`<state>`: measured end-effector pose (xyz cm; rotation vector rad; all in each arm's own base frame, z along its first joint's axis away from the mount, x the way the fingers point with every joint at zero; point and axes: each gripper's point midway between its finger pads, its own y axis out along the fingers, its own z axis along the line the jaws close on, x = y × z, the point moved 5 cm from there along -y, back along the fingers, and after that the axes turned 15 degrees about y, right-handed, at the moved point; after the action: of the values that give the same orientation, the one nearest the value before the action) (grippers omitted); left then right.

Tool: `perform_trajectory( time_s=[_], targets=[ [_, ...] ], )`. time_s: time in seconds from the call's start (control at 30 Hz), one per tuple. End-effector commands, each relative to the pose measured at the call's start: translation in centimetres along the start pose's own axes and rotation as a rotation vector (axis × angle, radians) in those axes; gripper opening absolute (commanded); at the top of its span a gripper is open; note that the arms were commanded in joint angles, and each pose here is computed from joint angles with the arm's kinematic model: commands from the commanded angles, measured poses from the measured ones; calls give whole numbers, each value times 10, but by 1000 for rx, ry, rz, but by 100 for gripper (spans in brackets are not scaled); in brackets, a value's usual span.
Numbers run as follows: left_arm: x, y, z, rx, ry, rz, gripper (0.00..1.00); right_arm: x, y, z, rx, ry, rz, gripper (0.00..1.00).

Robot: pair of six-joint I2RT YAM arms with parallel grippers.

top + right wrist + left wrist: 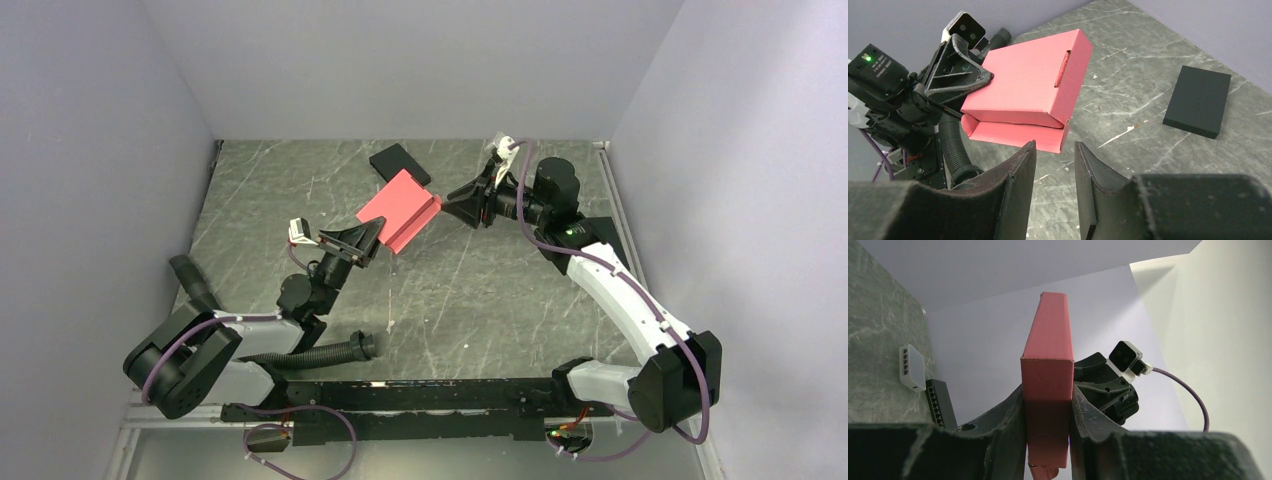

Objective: Fold the paper box
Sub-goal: Close the paper box.

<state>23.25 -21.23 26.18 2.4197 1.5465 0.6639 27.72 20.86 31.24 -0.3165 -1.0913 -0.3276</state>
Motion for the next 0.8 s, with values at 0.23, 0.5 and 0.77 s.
perform_trajectory(
  time_s=[0.23,0.5,0.77],
  targets=[
    [5,0,-19,-89,-33,-14,0,24,3,1,-36,-46,-66,41],
    [5,0,-19,-86,-35,-15,0,19,11,3,-15,-42,-43,36],
    [6,0,-19,-84,-36,-20,0,17,13,7,7,-57,-34,9]
  ],
)
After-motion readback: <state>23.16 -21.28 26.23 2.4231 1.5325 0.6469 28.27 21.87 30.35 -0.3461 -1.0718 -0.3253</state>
